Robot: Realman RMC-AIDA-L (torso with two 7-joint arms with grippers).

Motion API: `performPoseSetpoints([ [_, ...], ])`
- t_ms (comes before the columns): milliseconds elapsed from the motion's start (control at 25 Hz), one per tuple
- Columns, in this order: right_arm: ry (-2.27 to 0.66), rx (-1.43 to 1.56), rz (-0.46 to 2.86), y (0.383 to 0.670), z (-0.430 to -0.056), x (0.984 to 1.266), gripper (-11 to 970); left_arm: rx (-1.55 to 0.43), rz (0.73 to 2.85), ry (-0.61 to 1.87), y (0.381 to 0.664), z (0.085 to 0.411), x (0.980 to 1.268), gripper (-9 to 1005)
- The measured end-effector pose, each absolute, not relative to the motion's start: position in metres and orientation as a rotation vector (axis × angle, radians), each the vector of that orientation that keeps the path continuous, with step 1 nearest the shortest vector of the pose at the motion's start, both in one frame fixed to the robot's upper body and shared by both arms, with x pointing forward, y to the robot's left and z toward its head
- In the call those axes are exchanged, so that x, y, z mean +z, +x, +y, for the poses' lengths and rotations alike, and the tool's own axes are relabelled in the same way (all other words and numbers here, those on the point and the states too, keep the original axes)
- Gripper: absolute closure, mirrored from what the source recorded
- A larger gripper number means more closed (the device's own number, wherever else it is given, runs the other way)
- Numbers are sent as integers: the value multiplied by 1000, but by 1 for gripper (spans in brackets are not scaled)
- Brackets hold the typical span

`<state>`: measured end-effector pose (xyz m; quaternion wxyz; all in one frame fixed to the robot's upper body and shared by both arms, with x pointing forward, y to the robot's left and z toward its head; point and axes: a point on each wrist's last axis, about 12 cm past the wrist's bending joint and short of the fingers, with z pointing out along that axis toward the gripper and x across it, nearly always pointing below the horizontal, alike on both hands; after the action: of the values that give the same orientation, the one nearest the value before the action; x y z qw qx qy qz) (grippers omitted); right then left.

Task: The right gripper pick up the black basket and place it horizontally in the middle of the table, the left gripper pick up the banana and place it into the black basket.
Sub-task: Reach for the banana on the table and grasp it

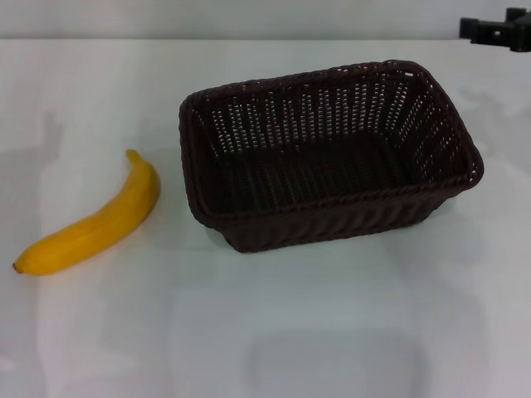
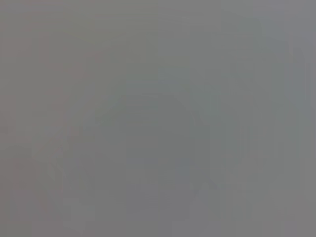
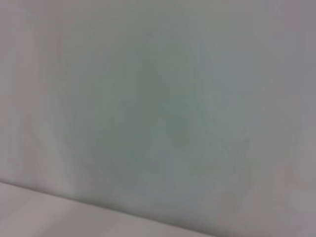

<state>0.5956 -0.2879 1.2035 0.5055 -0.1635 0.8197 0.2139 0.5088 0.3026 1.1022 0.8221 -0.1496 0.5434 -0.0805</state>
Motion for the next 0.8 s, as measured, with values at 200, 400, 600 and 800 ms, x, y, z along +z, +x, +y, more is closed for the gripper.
performPoseSetpoints([
  [200, -399, 388, 1914, 598, -308, 1195, 110, -185, 1155, -307, 507, 301, 1103, 107],
  [400, -399, 258, 1865, 601, -323, 1189, 106, -189, 1155, -310, 506, 301, 1102, 106],
  [600, -361, 104, 1749, 609, -340, 1186, 108, -183, 1154, -309, 503, 301, 1101, 106],
  [800, -269, -21, 1685, 616, -357, 1175, 109, -182, 1147, -315, 500, 302, 1101, 106],
])
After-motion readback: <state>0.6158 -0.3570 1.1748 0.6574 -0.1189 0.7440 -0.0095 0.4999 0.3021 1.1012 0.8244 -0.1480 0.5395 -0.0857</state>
